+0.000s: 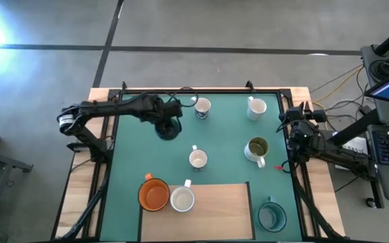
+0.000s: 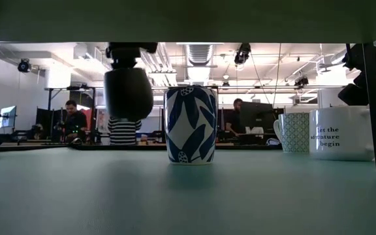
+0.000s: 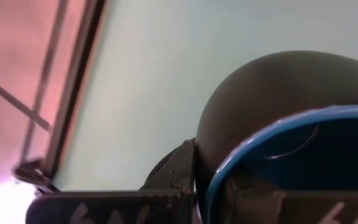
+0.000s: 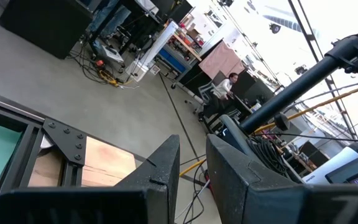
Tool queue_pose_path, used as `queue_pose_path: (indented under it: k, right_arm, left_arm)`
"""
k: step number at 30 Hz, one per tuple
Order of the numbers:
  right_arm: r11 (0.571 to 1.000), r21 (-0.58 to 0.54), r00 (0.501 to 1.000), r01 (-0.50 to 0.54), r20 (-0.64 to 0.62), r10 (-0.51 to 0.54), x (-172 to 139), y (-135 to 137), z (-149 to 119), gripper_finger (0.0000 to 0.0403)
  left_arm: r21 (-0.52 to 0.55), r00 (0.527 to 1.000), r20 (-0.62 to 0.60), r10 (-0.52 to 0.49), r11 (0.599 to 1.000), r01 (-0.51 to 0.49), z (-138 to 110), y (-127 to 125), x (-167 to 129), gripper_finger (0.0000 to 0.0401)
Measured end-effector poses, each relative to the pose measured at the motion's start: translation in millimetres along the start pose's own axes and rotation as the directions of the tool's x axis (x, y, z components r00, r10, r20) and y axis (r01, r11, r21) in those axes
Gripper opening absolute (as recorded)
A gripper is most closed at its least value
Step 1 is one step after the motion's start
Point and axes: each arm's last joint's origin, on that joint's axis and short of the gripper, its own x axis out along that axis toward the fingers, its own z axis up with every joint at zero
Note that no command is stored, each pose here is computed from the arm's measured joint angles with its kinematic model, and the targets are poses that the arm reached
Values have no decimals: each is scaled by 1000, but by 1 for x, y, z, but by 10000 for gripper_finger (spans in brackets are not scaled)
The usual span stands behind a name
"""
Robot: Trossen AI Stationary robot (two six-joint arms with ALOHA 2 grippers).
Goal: Place coffee mugs
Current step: Put the black blue mug on the shelf
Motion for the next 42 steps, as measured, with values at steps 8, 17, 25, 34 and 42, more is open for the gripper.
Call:
queue_pose_path:
  k: [8,17,25,34,42]
  right_arm:
    - [1000,0,1000,0,0,0,0,0,0,68]
    - [1000,1,1000,0,0,0,0,0,0,68]
    - [1000,0,1000,0,0,0,0,0,0,68]
    - [1000,0,1000,0,0,0,0,0,0,68]
    - [1000,-1,1000,0,0,0,0,0,0,68]
  left_arm:
    - [106,986,165,-31,994,14,22,10,-37,5]
    - [73,908,356,-220,975,208,49,-7,-85,6]
    - [143,902,297,-314,948,283,69,-60,-122,6]
    - [174,913,156,-376,921,349,74,-113,-122,6]
    - [233,872,171,-459,879,417,66,-132,-132,6]
